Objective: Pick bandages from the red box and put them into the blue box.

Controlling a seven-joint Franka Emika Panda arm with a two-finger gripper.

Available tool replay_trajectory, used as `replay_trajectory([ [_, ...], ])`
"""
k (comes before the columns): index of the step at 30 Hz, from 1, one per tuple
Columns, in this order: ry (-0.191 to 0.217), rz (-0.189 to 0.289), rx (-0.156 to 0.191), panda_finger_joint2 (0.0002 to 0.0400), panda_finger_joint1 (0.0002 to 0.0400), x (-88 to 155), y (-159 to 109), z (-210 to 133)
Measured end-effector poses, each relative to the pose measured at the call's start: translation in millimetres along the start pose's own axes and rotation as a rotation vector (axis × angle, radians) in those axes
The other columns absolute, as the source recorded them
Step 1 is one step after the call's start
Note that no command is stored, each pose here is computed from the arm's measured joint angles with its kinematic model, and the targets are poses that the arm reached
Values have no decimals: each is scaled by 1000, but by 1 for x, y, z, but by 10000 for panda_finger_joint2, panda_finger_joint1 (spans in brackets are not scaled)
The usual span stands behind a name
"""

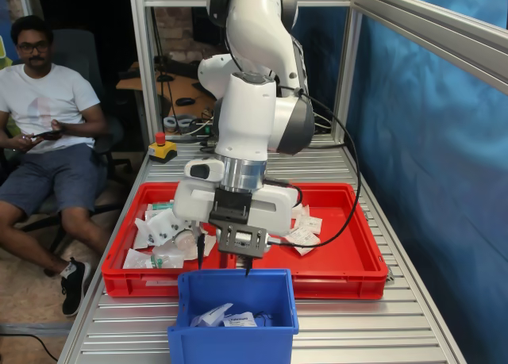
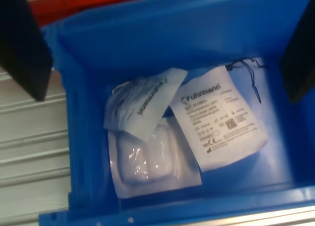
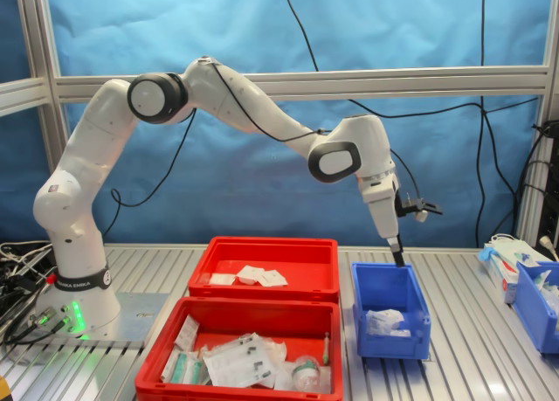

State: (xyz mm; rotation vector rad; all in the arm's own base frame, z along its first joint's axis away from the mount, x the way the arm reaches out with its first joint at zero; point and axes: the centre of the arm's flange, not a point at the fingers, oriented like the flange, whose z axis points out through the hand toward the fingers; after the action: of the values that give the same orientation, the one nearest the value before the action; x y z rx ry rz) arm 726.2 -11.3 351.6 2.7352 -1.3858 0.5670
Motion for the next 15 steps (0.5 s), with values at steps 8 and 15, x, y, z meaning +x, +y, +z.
replay_trajectory([
  [8, -16, 11, 18, 400, 400, 0, 5, -38],
  [15, -28, 18, 56, 400, 400, -3, 12, -78],
])
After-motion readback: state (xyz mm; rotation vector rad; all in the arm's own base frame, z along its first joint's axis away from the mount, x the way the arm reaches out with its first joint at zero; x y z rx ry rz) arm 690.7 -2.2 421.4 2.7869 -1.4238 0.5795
